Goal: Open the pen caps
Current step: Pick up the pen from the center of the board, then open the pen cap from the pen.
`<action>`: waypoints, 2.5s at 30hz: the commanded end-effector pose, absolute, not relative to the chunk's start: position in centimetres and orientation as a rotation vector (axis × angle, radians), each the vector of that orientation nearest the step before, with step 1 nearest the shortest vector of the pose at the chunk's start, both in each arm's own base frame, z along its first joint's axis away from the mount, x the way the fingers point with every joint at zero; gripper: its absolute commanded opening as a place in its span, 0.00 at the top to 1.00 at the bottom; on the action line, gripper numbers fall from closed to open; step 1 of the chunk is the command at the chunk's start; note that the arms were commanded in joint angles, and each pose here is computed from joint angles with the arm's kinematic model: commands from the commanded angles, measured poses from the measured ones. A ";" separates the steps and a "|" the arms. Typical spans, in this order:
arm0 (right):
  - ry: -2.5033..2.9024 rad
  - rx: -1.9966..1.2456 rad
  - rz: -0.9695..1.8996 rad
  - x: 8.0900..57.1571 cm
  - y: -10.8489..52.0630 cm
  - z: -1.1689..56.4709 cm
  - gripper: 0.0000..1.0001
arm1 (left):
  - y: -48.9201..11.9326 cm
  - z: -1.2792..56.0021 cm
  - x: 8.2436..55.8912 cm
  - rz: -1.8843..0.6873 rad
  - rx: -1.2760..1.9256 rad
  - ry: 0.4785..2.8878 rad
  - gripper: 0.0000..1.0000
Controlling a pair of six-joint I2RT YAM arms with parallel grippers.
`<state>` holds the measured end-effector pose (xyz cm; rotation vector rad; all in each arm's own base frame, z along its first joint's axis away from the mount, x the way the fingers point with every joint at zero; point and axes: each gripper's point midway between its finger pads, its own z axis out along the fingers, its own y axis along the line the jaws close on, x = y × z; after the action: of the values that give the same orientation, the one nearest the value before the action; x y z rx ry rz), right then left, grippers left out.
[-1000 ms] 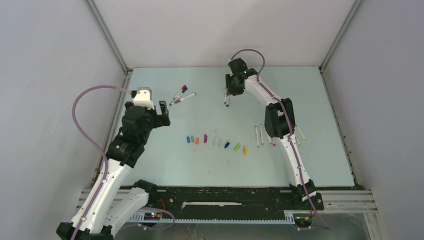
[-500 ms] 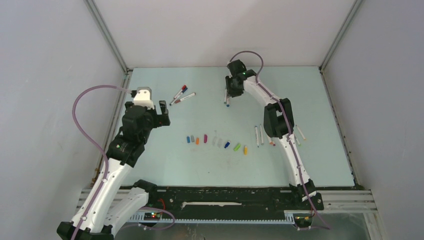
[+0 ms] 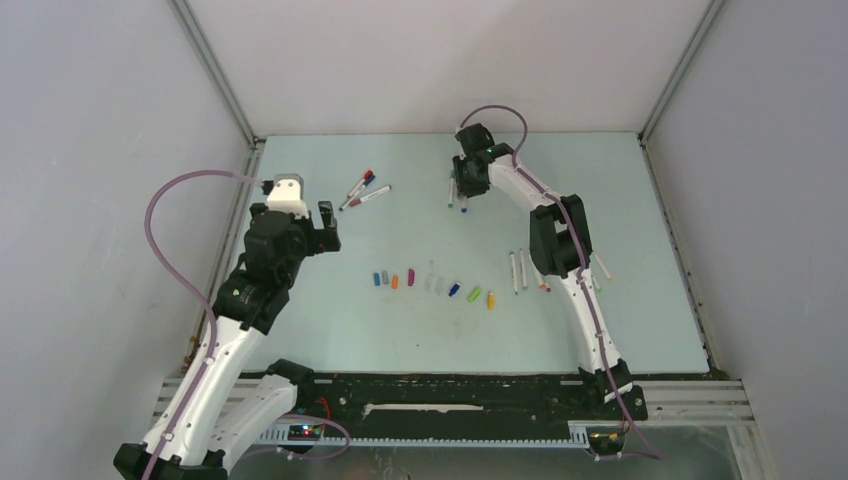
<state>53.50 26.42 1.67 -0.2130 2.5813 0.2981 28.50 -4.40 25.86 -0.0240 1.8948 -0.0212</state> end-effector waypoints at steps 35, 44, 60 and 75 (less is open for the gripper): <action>2.225 -0.548 0.950 39.5 19.1 19.0 1.00 | -15.8 31.5 27.9 -0.864 0.025 1.665 0.00; 1.928 -0.781 1.450 29.4 19.3 23.2 1.00 | -23.6 35.3 26.6 -1.318 -0.017 1.382 0.00; 1.802 -0.892 1.679 26.6 21.3 24.4 1.00 | -31.5 35.1 30.6 -1.407 -0.126 1.420 0.06; 1.812 -0.913 1.689 26.2 22.0 23.9 1.00 | -34.4 33.7 31.1 -1.476 -0.135 1.476 0.33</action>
<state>26.31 21.79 23.56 -0.8827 1.8504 1.6759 31.35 -33.55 29.50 -0.1480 1.5848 -1.4078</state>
